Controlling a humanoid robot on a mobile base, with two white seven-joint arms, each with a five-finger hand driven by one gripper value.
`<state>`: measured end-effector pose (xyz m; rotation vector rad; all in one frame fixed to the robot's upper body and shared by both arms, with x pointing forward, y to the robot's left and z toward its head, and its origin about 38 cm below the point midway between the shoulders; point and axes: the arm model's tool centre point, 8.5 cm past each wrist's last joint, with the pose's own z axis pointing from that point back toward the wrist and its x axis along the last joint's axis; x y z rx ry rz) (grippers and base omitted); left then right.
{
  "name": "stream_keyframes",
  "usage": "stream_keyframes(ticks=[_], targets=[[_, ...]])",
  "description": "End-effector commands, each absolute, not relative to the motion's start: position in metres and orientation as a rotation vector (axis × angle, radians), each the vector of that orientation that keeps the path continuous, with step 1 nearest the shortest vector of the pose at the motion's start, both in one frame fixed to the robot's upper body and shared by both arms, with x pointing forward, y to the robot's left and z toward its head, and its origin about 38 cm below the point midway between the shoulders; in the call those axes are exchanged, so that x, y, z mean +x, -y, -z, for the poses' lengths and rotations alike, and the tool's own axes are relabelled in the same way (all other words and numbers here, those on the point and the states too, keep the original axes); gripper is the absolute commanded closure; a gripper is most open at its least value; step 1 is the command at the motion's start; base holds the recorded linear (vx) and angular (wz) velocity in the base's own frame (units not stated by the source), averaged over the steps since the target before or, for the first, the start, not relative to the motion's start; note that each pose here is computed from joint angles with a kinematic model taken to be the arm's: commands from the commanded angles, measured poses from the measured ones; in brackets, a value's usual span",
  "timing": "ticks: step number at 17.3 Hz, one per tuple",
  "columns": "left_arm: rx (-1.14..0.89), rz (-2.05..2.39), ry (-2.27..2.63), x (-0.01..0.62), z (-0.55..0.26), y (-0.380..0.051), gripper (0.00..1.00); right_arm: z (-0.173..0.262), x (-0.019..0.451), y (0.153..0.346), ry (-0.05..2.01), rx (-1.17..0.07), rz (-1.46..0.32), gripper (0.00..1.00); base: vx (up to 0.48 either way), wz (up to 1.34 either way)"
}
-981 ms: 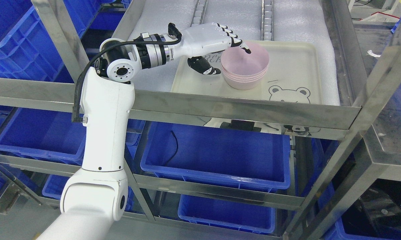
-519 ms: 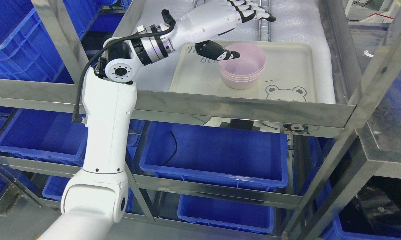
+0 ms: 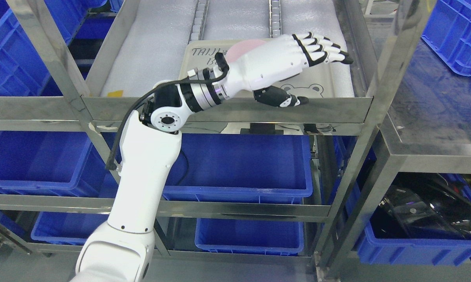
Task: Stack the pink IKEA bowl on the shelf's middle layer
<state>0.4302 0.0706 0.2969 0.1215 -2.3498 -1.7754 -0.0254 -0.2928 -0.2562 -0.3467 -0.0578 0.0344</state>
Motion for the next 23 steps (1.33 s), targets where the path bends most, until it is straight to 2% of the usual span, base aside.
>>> stream_keyframes(ticks=[1,5,10,15,19,21,23], targets=[[-0.090,1.776,2.267,0.373,-0.218,-0.057,0.22,0.255,-0.019,0.304,0.078,-0.363,-0.040,0.00,-0.098,-0.10],[-0.148,1.353,2.267,0.341,-0.157,-0.087,0.22,0.255,-0.019,0.304,0.078,-0.363,-0.038,0.00,-0.083,-0.03],[-0.346,1.068,1.986,0.268,-0.051,-0.110,0.20,0.255,-0.019,0.304,0.078,-0.363,-0.040,0.00,-0.009,0.01],[-0.301,0.871,1.749,0.256,0.024,-0.159,0.19,0.255,-0.019,0.304,0.078,-0.363,-0.037,0.00,0.017,0.01],[-0.245,0.442,1.810,0.267,0.023,-0.211,0.19,0.255,-0.019,0.304,0.078,-0.363,-0.040,0.00,0.014,0.01],[-0.142,0.322,1.851,0.278,0.015,-0.237,0.14,0.255,-0.019,0.304,0.078,-0.363,-0.040,0.00,-0.002,-0.01],[-0.049,0.183,1.757,0.298,0.016,-0.253,0.00,0.255,-0.019,0.304,0.078,-0.363,-0.038,0.00,-0.002,-0.01]])
